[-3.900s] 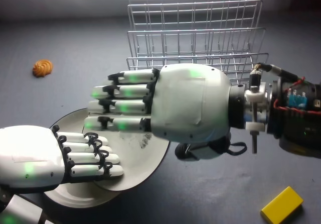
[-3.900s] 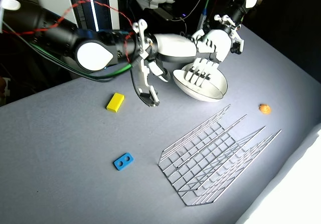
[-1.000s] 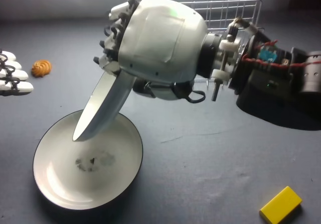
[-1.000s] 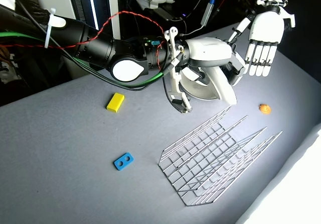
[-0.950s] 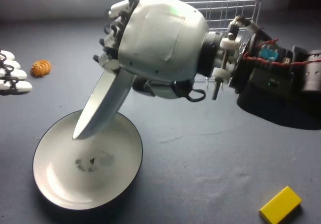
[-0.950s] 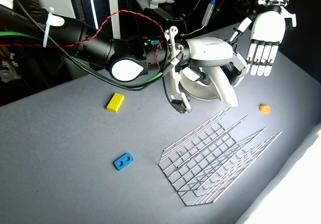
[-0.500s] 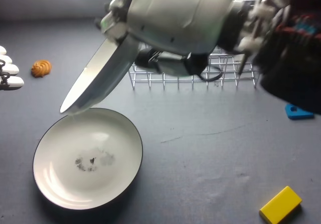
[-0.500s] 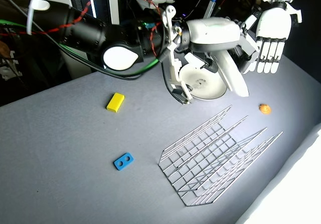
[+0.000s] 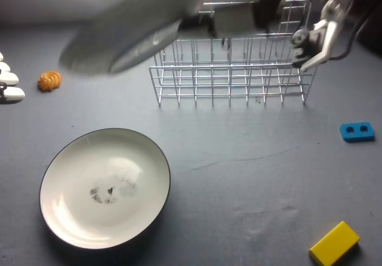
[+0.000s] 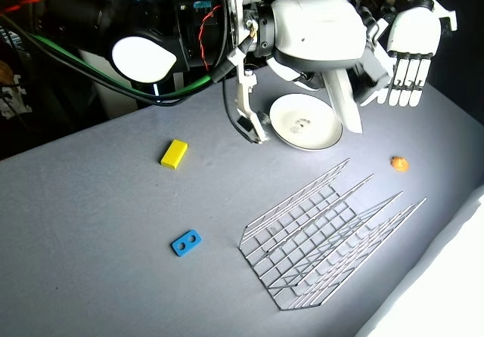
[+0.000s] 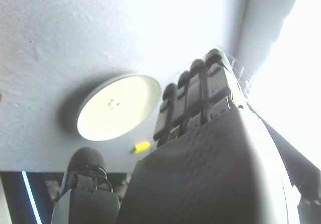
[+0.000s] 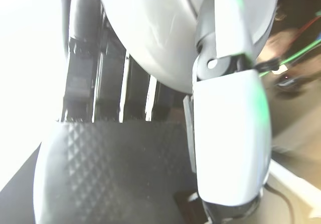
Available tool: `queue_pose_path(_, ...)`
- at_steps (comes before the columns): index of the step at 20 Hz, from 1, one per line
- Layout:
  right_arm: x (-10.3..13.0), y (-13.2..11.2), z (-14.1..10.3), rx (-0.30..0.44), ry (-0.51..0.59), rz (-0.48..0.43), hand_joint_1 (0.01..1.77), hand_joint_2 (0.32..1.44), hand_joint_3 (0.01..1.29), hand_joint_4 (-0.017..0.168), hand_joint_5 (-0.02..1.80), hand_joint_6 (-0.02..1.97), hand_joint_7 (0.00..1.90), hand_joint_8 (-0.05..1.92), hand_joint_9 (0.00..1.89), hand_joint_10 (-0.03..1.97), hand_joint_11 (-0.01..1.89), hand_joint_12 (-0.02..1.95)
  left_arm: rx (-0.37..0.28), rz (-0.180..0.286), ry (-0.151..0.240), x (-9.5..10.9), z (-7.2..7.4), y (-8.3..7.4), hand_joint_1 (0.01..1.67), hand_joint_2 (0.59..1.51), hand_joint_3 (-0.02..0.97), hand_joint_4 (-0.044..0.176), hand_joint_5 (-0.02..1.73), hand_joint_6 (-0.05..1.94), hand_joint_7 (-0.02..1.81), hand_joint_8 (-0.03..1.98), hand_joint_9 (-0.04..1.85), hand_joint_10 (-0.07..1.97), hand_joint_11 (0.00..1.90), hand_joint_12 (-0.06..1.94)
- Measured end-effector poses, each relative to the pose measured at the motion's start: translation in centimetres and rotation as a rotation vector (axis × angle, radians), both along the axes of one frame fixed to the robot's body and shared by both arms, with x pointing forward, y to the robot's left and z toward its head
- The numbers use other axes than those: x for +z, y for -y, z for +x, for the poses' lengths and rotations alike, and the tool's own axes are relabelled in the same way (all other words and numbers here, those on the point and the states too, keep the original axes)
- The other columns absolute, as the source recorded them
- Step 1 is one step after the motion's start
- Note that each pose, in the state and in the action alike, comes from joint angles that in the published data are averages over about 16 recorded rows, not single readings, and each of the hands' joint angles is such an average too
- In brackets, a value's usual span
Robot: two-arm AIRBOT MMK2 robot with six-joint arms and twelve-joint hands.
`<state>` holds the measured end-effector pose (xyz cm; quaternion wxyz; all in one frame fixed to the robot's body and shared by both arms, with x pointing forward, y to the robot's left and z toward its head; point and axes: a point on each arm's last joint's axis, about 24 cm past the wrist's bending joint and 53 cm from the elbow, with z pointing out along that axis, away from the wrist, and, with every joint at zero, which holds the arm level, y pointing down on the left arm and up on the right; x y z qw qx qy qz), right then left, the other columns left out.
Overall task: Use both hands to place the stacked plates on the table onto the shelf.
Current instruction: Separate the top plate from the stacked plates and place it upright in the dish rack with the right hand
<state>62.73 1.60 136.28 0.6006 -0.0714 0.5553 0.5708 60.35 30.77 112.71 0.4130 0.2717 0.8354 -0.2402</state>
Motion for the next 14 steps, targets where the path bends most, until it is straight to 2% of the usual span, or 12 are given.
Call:
queue_pose_path(6, 0.5, 2.5, 2.6, -0.027, -0.174, 0.108, 1.20, 0.97, 0.01, 0.023, 0.97, 0.96, 1.01, 0.98, 0.98, 0.75, 0.68, 1.30, -0.013, -0.020, 0.013, 1.0, -0.6, 0.7, 0.02, 1.129, 0.020, 0.007, 0.02, 0.01, 0.01, 0.01, 0.02, 0.01, 0.01, 0.01)
queue_pose_path(14, 0.3, 4.5, 5.7, -0.072, -0.287, 0.183, 1.21, 0.97, 0.01, 0.021, 0.98, 0.95, 1.02, 0.96, 0.99, 0.74, 0.70, 1.29, -0.082, -0.043, 0.003, 1.3, -2.2, 2.4, 0.02, 1.129, 0.020, 0.007, 0.02, 0.01, 0.01, 0.01, 0.02, 0.01, 0.01, 0.01)
